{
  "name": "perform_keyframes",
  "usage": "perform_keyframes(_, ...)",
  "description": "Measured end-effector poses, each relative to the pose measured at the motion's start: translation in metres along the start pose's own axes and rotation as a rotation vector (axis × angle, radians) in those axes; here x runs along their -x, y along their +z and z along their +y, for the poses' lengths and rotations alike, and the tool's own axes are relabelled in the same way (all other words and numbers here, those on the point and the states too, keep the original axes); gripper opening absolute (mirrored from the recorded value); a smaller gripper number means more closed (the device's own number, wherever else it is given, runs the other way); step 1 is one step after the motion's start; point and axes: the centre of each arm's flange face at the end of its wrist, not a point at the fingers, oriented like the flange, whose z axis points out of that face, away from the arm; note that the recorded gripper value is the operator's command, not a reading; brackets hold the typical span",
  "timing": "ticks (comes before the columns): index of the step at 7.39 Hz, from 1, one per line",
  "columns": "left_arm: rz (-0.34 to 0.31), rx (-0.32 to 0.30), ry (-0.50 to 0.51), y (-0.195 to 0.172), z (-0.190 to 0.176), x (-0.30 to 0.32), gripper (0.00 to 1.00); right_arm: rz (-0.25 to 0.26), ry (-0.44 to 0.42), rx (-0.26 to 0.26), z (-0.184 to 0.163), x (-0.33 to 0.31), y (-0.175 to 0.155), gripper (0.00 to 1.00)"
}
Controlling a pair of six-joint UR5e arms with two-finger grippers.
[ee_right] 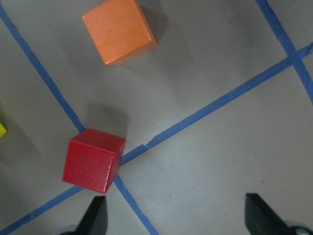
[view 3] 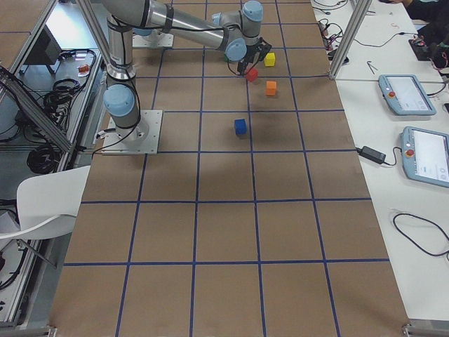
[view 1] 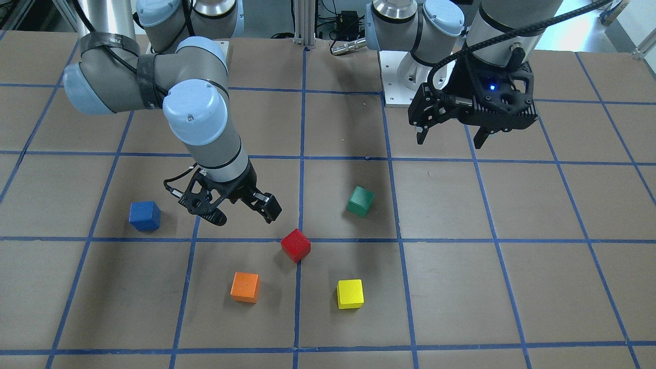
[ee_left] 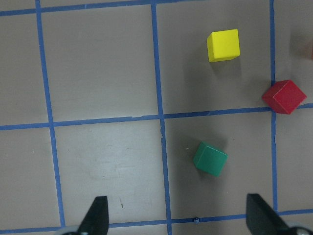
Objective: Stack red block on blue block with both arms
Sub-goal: 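Reach the right gripper over the red cube and grasp it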
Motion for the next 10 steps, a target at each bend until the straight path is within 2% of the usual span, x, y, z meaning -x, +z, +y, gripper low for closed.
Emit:
perform_keyframes(1,0.001,-0.002,0.001,0.0,-0.001,0.001,1.0,0.006,0.054,0.007,0.005,0.006,0.008,1.0)
perform_keyframes(4,-0.001,0.003,0.0,0.003,-0.001,0.001,1.0,0.026,0.098,0.008,0.01,0.039,0.034,1.0)
perform_keyframes(10,-0.001,0.0,-0.006,0.001,0.002,-0.002,1.0,0.04,0.095,0.031,-0.008,0.08,0.076,1.0)
